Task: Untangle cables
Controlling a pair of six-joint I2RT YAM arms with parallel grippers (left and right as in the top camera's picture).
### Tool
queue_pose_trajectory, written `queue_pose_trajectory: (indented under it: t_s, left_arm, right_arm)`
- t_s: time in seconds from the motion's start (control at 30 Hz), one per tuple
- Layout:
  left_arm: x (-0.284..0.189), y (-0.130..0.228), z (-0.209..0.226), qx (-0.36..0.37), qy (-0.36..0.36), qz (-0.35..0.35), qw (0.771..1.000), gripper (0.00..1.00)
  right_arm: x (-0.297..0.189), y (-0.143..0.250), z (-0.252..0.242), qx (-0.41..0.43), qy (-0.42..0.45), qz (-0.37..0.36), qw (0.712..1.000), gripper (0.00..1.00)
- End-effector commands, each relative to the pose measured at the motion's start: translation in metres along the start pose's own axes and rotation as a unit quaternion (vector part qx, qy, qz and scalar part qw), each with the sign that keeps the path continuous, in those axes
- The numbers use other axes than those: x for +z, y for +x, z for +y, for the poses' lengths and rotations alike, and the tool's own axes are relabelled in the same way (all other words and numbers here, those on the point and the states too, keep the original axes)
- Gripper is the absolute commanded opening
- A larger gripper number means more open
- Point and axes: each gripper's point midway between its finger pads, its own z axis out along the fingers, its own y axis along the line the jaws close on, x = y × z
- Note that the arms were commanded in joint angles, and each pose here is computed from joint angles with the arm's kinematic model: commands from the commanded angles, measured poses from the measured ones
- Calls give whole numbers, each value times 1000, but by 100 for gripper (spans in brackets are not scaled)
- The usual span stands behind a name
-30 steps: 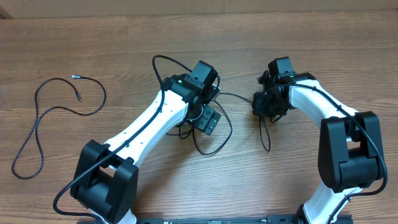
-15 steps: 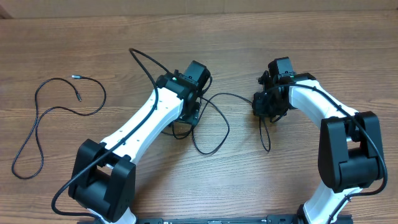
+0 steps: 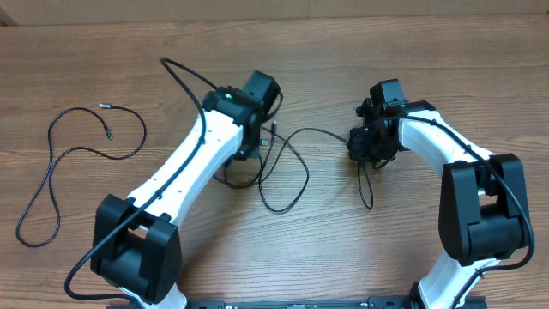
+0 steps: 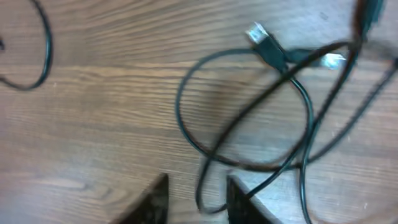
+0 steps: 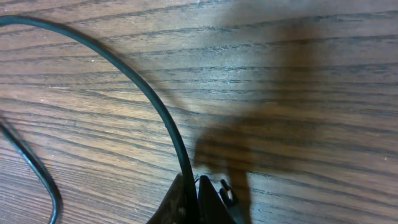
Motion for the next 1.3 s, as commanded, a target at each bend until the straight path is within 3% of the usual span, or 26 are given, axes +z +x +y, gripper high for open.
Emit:
queue_pose_trajectory:
  t_s: [0.0,0.1,0.2,0.27,0.33,0.47,0.6,0.73,0.8,0.9,1.0,1.17,1.27]
  left_arm:
    - [2,-5,12,-26,2,9,1000,57]
    - [3,0,8,-29,29,29,999,66]
    - [0,2,-14,0,97,41,994,23]
    - [-4,1,-30,14,142,43,989,13]
    - [-11,4,-50,18,194,52,980,12]
    - [-11,3,-57,11,196,45,980,15]
    - [-9,3,-64,3,198,39,979,35]
    - [6,5,-68,-14,184,30,982,50]
    - [15,8,-71,-18,180,26,983,53]
    - [29,10,-77,-19,186,15,982,59]
    - [41,9,-82,-22,194,-1,981,57]
    - [57,10,-87,-26,202,-19,979,35]
    - [65,13,-89,-28,205,-25,978,40]
  right_arm:
    - [-6,-2,1,10,-2,-11,1000,5]
    - [-7,-3,1,11,-2,-12,1000,5]
    - [-7,-4,1,10,-3,-14,1000,5]
    - [-7,-4,1,11,-3,-15,1000,5]
    - [-6,-5,1,26,-3,-16,1000,5]
    - [-6,-7,2,35,-4,-20,999,5]
    - [-6,-7,2,35,-4,-19,999,10]
    - [-7,-7,2,35,-4,-20,999,37]
    - [-6,-7,2,35,-4,-19,999,67]
    - [-6,-7,2,34,-5,-21,999,100]
    - [-7,-9,2,33,-5,-25,999,100]
    - [-7,-11,3,32,-6,-29,999,100]
    - [-7,-11,3,32,-6,-29,999,100]
